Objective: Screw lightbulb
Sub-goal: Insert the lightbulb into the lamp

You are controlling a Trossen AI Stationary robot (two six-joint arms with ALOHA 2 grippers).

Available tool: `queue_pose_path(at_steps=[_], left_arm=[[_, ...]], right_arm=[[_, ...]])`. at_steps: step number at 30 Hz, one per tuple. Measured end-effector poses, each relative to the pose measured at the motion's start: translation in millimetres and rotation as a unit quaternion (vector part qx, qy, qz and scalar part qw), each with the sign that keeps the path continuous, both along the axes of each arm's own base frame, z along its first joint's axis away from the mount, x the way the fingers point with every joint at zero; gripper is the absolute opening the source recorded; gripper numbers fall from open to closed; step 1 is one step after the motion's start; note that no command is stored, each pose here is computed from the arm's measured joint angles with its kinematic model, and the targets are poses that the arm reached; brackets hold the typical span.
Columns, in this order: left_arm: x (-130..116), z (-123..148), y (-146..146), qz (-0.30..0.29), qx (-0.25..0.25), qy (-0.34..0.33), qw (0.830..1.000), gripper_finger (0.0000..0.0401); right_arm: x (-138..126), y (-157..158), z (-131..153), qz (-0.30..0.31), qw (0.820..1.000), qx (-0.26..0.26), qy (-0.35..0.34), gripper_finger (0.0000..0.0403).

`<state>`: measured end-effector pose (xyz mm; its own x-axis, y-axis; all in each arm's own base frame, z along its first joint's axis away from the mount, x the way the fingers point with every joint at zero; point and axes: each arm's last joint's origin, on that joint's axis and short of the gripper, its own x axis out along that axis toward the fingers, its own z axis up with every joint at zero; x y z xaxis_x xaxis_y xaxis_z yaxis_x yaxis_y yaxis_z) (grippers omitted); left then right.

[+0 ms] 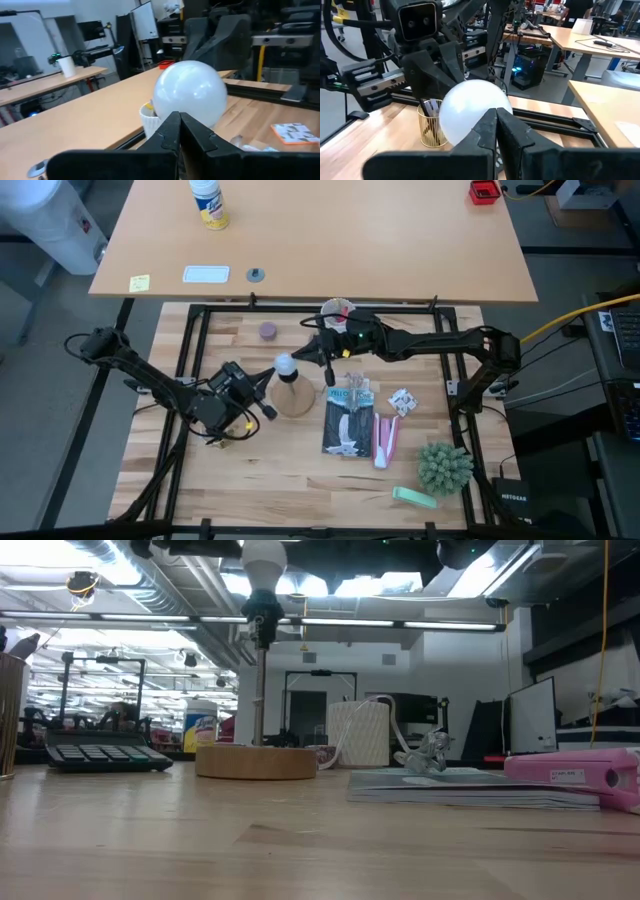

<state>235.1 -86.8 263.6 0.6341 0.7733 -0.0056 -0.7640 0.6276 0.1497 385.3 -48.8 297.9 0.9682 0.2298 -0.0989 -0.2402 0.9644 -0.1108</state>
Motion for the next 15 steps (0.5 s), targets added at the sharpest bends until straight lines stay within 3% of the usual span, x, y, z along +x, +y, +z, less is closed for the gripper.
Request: queue_pose_path(at_steps=[5,9,15], left_arm=[[-1.0,0.3,2.4,0.034,0.003,0.003,0.999,0.0001],[-0.3,-0.2,2.6,0.029,0.005,0.006,1.0,0.0001],[-0.1,-0.5,4.1,0.035,0.007,0.01,0.999,0.0001]], right_arm=[[-0.1,4.1,0.0,0.027,1.0,0.016,0.004,0.0017],[1.5,11.4,-6.4,0.059,0.998,0.022,0.021,0.0017],[2.1,21.4,-2.5,0.059,0.998,0.005,0.005,0.0017]])
